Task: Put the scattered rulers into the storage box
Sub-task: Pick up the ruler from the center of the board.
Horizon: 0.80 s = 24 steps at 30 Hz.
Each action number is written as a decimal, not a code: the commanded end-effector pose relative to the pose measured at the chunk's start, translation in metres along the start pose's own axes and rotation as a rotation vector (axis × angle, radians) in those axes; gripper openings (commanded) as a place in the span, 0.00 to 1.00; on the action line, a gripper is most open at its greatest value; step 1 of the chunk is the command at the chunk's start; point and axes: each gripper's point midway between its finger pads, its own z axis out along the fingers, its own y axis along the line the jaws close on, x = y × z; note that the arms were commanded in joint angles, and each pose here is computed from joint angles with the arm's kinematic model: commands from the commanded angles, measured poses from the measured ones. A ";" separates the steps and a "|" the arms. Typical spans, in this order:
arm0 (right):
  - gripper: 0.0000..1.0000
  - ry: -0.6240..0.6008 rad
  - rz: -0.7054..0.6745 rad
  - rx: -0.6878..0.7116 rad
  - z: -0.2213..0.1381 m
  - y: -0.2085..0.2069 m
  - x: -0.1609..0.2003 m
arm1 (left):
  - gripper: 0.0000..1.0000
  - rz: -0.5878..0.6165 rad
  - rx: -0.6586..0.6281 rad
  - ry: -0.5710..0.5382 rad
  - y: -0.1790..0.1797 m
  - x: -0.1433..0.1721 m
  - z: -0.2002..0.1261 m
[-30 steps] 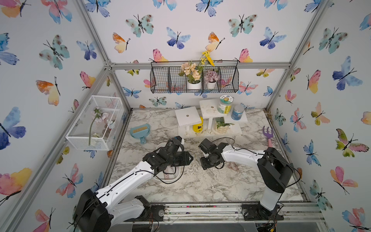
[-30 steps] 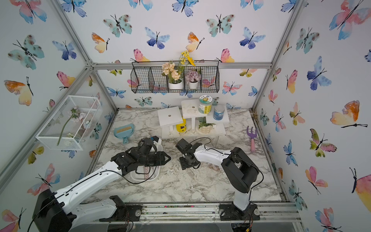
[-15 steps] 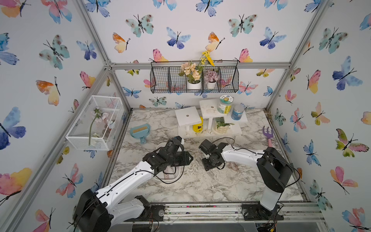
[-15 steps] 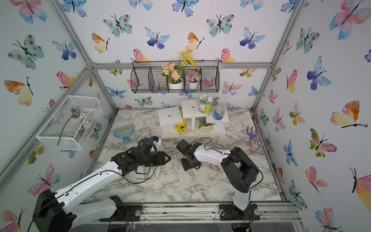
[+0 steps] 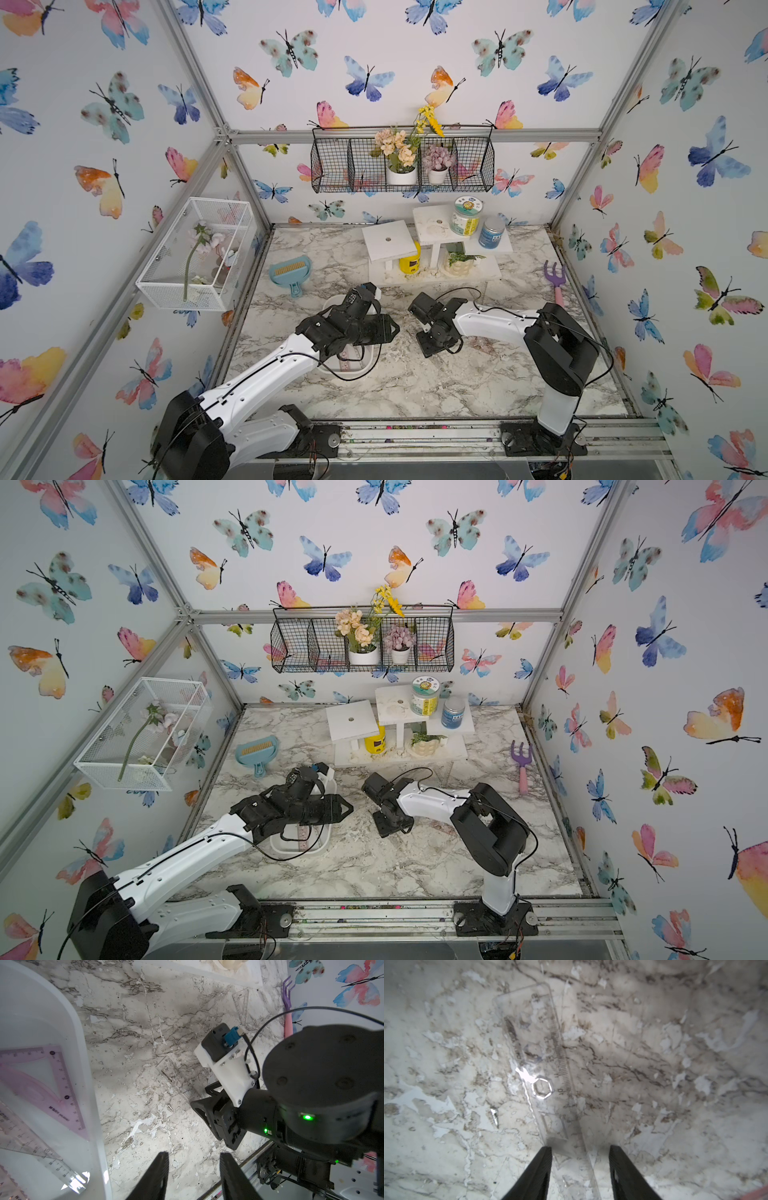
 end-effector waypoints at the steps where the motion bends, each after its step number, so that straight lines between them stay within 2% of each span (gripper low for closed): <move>1: 0.50 0.016 -0.009 -0.002 0.000 0.005 0.002 | 0.45 -0.003 -0.018 -0.011 0.006 -0.001 0.000; 14: 0.50 -0.028 -0.009 -0.056 -0.016 0.023 -0.007 | 0.45 -0.003 -0.017 -0.006 0.006 0.000 0.001; 24: 0.50 -0.017 -0.013 -0.095 -0.010 0.031 -0.007 | 0.45 -0.006 -0.023 -0.014 0.007 -0.001 -0.002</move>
